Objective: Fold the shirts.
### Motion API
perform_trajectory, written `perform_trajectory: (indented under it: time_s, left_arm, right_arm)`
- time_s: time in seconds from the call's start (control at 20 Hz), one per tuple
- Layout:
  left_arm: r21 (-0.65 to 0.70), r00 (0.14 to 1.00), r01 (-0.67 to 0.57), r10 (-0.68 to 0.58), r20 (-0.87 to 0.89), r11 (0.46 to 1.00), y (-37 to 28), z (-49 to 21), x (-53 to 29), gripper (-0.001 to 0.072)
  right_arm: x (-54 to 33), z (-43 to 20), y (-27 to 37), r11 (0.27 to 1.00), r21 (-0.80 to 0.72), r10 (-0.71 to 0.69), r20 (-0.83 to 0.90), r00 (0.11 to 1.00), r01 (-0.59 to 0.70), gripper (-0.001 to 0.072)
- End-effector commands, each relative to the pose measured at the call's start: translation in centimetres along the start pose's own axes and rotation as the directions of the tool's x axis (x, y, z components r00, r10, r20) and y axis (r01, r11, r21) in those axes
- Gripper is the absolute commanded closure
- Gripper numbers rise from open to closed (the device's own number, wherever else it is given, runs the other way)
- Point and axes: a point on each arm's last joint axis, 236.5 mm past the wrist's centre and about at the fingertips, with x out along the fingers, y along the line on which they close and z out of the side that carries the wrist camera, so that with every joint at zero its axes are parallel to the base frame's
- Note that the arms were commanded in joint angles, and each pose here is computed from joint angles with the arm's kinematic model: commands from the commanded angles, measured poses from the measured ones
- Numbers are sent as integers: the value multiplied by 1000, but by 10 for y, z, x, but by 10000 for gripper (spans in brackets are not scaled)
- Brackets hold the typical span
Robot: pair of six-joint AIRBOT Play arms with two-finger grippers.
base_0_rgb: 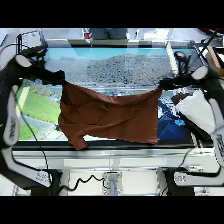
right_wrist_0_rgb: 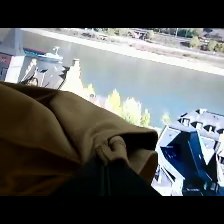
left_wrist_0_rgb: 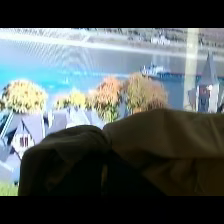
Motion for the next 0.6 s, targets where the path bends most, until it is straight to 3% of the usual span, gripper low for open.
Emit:
perform_trajectory:
  time_s: [0.0,0.3,0.35,0.4,0.45,0.55]
  left_arm:
    - [-72,999,4,0,46,997,7,40,41,697]
    - [-88,995,-65,72,74,994,30,56,37,680]
    - [-91,995,-54,61,83,994,30,58,34,557]
    - [-77,995,-22,29,100,997,24,62,30,198]
    - [-69,993,19,-11,116,997,17,66,26,21]
    - [-88,981,122,-107,162,989,3,77,10,6]
  right_arm:
    - [52,17,-17,997,82,-12,22,1000,10,688]
    - [22,89,-34,994,67,-94,203,975,82,683]
    - [16,96,-33,995,61,-96,219,971,85,626]
    - [11,103,-32,995,57,-97,237,967,86,409]
    - [7,107,-32,995,54,-97,247,964,86,307]
    - [2,108,-32,995,49,-98,236,967,89,306]
